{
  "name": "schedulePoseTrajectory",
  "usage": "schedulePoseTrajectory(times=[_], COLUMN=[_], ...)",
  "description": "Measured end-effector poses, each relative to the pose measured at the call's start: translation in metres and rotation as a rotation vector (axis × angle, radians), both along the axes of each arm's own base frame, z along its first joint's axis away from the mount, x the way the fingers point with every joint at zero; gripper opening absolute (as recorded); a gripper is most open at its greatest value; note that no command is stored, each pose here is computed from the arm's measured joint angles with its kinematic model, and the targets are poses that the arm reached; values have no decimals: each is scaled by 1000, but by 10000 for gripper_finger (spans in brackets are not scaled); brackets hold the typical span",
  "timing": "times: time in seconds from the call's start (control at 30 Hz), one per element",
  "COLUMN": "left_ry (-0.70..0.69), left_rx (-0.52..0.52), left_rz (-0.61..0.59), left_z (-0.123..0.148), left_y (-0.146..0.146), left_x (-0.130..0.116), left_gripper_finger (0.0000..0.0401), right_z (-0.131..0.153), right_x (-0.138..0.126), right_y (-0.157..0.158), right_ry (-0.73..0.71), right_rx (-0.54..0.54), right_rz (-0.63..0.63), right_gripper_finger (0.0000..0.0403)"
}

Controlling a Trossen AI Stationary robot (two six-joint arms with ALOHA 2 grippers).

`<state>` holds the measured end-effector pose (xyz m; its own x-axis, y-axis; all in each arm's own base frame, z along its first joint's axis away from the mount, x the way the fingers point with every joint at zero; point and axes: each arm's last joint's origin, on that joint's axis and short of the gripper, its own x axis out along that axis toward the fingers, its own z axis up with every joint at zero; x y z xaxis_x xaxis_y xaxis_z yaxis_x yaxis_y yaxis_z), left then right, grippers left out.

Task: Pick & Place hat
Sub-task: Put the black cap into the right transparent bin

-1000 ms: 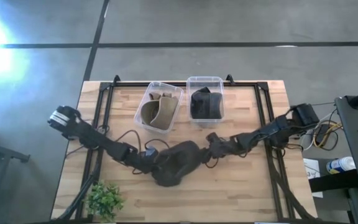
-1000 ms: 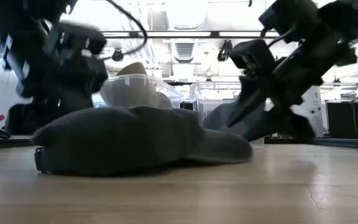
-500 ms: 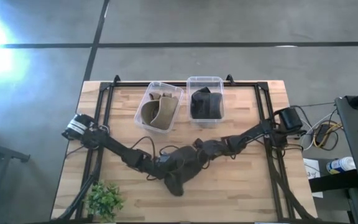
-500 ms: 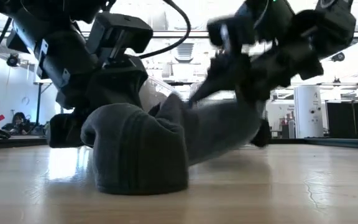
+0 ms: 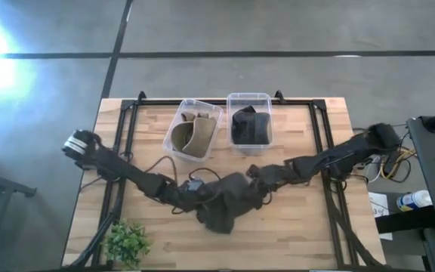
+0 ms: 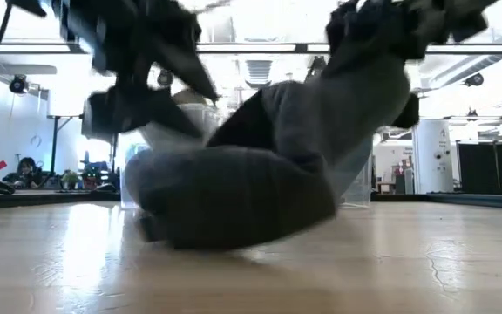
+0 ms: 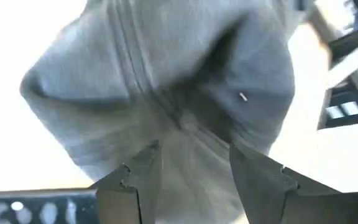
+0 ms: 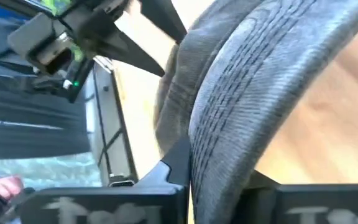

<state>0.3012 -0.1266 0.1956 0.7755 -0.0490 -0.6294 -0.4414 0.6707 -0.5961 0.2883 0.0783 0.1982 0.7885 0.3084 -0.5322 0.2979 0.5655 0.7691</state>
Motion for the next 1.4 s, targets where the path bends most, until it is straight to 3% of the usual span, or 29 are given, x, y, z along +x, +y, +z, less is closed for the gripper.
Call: schedulePoseTrajectory(times=[0.2,0.47,0.6,0.7,0.8,0.9,1.03,1.23,1.4], left_ry=[-224,-405,-429,-448,-475,-506,-528,-563,-568], left_rx=[47,163,195,188,103,59,48,19,15], left_rz=[24,126,153,200,300,335,354,373,373], left_z=[62,112,120,125,128,134,139,147,147], left_y=[10,30,35,38,42,47,53,58,58], left_x=[-20,-52,-61,-64,-67,-69,-73,-79,-79], left_gripper_finger=[179,179,179,179,179,179,179,179,179], right_z=[56,139,157,151,144,138,126,77,47], right_x=[-31,-65,-70,-69,-60,-42,-26,-12,0], right_y=[-8,-33,-52,-74,-99,-120,-155,-208,-230], right_ry=[-151,-286,-144,56,201,210,257,403,443], right_rx=[-97,-578,-712,-634,-527,-482,-390,-180,-139], right_rz=[-138,-562,-741,-795,-750,-651,-610,-480,-421], right_gripper_finger=[15,14,14,14,14,14,13,16,35])
